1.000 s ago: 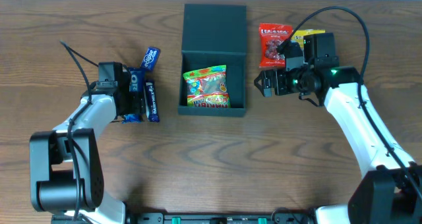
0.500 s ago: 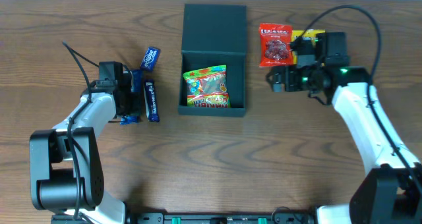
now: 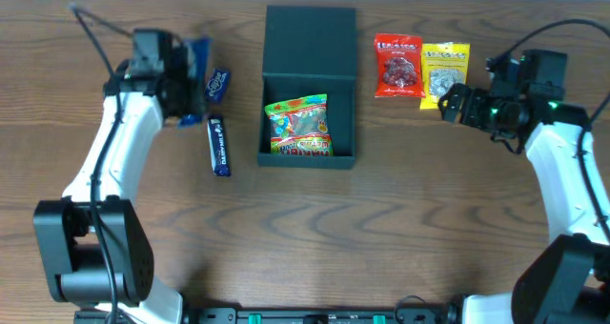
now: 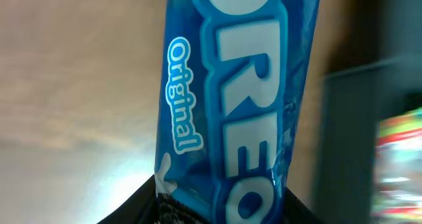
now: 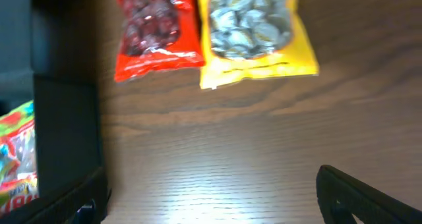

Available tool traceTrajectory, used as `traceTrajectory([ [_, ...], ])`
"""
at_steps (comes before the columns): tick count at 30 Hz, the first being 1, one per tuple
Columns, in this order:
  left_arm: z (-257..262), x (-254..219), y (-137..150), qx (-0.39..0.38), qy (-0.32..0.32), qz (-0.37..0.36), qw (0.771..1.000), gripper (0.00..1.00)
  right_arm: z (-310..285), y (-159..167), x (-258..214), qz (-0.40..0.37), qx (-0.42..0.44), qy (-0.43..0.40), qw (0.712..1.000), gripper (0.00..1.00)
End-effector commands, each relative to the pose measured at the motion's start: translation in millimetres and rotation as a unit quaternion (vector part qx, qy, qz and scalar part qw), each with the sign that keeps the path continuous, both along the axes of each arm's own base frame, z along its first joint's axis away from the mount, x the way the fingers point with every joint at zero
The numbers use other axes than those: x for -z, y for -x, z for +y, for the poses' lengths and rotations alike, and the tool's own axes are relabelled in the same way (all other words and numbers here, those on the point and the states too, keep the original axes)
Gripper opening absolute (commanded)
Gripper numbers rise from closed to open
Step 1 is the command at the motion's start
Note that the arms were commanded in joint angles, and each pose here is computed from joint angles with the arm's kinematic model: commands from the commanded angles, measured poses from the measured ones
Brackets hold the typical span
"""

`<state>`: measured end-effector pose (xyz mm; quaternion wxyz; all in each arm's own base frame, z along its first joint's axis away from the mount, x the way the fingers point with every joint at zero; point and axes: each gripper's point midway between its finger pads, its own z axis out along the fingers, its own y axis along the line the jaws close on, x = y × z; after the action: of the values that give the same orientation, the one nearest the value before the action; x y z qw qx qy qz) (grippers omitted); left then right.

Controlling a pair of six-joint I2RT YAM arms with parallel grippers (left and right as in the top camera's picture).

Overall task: Pack container
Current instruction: 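Carry the Oreo pack into the box with the left gripper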

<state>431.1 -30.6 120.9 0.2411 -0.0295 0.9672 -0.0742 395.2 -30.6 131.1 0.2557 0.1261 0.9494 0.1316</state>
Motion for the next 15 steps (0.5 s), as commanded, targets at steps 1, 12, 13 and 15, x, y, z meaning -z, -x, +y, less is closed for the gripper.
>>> traceTrajectory([
  [1, -61.4, -34.7, -6.6, 0.024, 0.061, -0.036, 0.997, 0.22, -14.5, 0.9, -5.3, 0.0, 0.039, -0.012, 0.999, 0.99],
  [12, -233.2, -13.8, 46.6, 0.038, 0.152, 0.027, 0.987, 0.25, -34.1, 7.0, -3.4, 0.012, 0.092, -0.03, 0.995, 0.99],
  [13, -241.8, -8.3, 53.0, 0.036, 0.151, 0.037, 0.987, 0.24, -33.8, 8.4, -2.6, 0.016, 0.092, -0.031, 0.995, 0.99],
  [15, -256.9, 5.2, 64.1, 0.029, 0.152, 0.058, 0.986, 0.24, -33.2, 10.1, -1.6, 0.02, 0.092, -0.032, 0.995, 0.99],
])
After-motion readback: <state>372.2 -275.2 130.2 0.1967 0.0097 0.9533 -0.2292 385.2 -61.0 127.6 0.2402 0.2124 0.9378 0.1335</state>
